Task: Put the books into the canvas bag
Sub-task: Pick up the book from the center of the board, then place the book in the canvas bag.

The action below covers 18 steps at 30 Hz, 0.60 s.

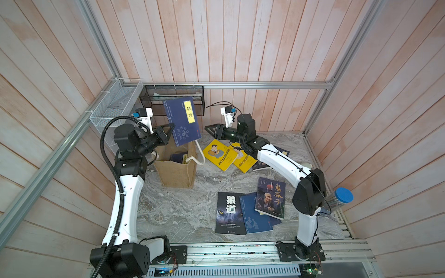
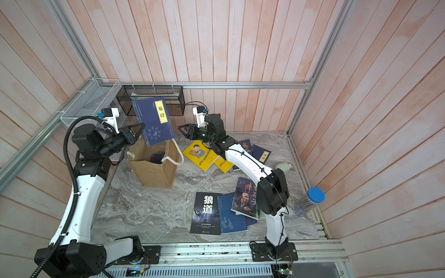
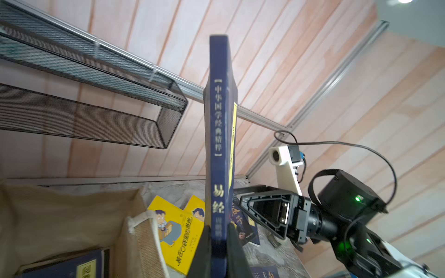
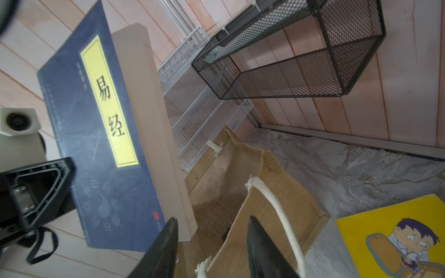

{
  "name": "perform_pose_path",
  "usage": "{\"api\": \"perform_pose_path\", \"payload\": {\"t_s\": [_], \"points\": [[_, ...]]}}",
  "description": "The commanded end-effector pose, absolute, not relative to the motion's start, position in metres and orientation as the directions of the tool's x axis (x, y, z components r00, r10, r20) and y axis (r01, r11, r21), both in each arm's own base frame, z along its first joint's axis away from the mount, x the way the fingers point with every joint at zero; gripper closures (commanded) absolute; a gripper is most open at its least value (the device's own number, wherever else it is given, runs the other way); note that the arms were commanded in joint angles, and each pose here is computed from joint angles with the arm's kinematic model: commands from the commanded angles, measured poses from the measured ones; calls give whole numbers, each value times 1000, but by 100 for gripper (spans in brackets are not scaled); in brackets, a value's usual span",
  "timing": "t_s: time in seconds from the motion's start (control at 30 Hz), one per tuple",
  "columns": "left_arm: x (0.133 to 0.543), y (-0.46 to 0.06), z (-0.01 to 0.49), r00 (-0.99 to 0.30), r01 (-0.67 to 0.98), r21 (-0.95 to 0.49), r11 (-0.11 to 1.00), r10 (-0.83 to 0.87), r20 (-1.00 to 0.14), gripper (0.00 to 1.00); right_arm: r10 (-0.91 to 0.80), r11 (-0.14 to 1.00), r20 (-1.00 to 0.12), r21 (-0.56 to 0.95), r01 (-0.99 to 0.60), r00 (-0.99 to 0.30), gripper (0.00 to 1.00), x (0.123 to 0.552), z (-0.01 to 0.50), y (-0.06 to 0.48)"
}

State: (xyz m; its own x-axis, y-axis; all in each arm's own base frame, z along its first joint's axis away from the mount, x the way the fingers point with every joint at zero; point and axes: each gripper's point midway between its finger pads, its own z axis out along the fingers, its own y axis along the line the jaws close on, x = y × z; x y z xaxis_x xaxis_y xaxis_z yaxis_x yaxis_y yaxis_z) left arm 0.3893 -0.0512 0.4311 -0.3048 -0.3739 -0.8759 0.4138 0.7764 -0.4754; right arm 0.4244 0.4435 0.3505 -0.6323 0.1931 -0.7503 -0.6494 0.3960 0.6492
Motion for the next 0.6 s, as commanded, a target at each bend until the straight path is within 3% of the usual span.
{"api": "perform_pose_path", "payload": {"t_s": [0.0, 0.2, 0.43, 0.57], "points": [[400, -17, 394, -374, 186, -393, 901, -305, -876, 100, 125, 493, -700, 658, -568, -703, 52, 427, 306, 466], [403, 10, 379, -410, 53, -239, 970, -198, -891, 100, 53, 495, -665, 665, -559, -745, 53, 428, 278, 510], [412, -17, 340, -537, 122, -132, 984, -46, -842, 100, 8, 491, -634, 676, -549, -773, 54, 429, 256, 522], [418, -33, 317, -604, 161, -116, 980, 5, -797, 100, 0, 461, -616, 699, -547, -788, 66, 423, 253, 525]]}}
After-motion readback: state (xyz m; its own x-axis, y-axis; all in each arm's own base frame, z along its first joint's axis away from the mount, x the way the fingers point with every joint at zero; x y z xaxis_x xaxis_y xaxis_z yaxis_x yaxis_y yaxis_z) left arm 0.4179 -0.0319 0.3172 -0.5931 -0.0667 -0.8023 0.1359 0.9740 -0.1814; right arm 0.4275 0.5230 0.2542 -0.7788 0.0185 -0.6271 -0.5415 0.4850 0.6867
